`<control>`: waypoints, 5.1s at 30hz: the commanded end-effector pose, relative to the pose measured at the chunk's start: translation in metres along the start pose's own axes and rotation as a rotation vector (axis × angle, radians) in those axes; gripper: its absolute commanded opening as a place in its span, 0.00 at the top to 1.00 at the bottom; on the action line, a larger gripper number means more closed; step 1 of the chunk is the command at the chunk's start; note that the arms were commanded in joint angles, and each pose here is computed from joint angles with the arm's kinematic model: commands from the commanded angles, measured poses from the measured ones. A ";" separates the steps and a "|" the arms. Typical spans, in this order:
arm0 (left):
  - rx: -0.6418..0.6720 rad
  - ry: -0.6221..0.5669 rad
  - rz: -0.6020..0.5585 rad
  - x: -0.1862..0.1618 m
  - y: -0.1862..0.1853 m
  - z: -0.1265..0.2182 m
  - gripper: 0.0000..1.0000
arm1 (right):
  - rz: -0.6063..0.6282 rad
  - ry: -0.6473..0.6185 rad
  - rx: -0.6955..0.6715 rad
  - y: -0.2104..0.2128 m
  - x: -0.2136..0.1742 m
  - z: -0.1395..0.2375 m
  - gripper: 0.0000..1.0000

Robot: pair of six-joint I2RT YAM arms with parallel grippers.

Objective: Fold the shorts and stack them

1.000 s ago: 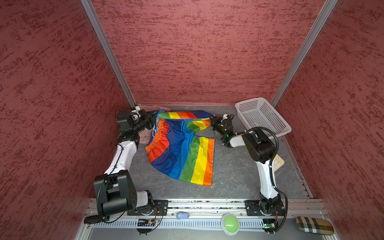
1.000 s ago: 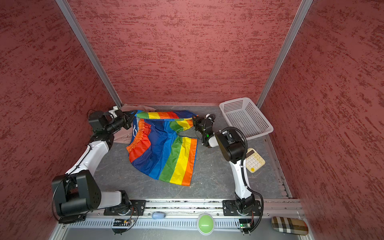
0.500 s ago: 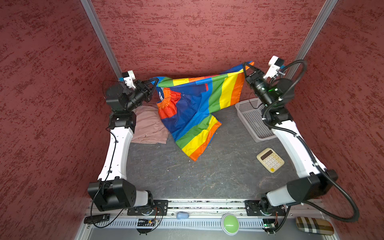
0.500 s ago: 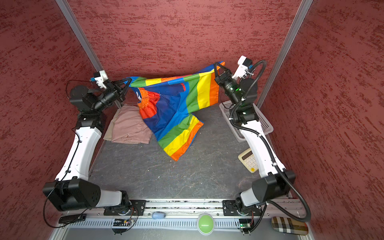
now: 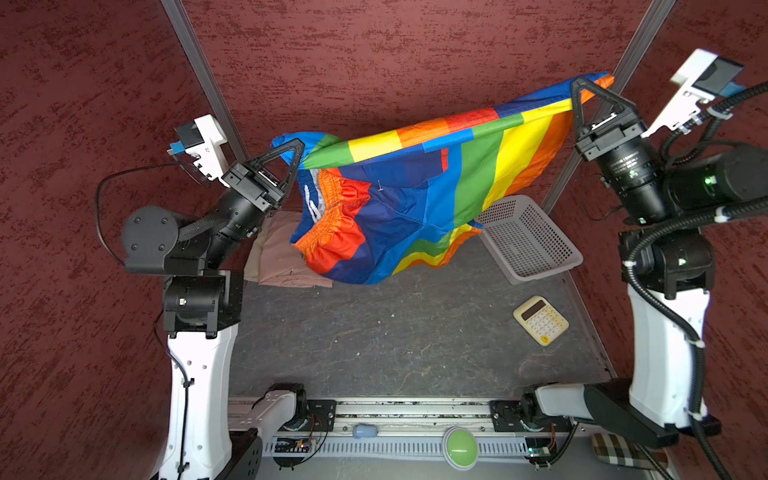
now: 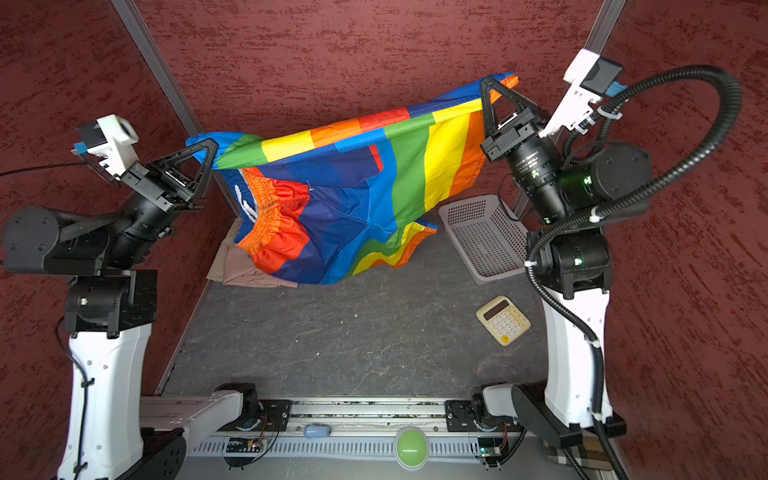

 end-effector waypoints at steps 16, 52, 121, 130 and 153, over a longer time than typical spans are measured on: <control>0.594 0.261 0.570 -0.158 0.411 0.008 1.00 | -0.288 0.520 -0.609 -0.411 -0.265 -0.086 1.00; 0.764 0.466 0.776 -0.276 0.396 0.131 0.58 | -0.589 0.933 -0.928 -0.228 -0.496 0.270 1.00; 0.892 0.227 0.977 -0.328 0.366 0.192 1.00 | -0.633 0.888 -0.918 -0.215 -0.461 0.284 1.00; 0.935 0.318 1.020 -0.368 0.389 0.207 1.00 | -0.640 0.899 -1.005 -0.259 -0.484 0.289 1.00; 0.838 0.379 0.877 -0.305 0.376 0.137 1.00 | -0.441 0.829 -0.906 -0.246 -0.374 0.209 1.00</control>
Point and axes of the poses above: each gripper's point midway between its finger pads, its own z axis back along the fingers, its own y axis along the line the jaws close on, x = y × z, the point moved 6 cm from there along z, back along the fingers, and after that the axes turned 8 degrees about -z, right-handed, at the moved point
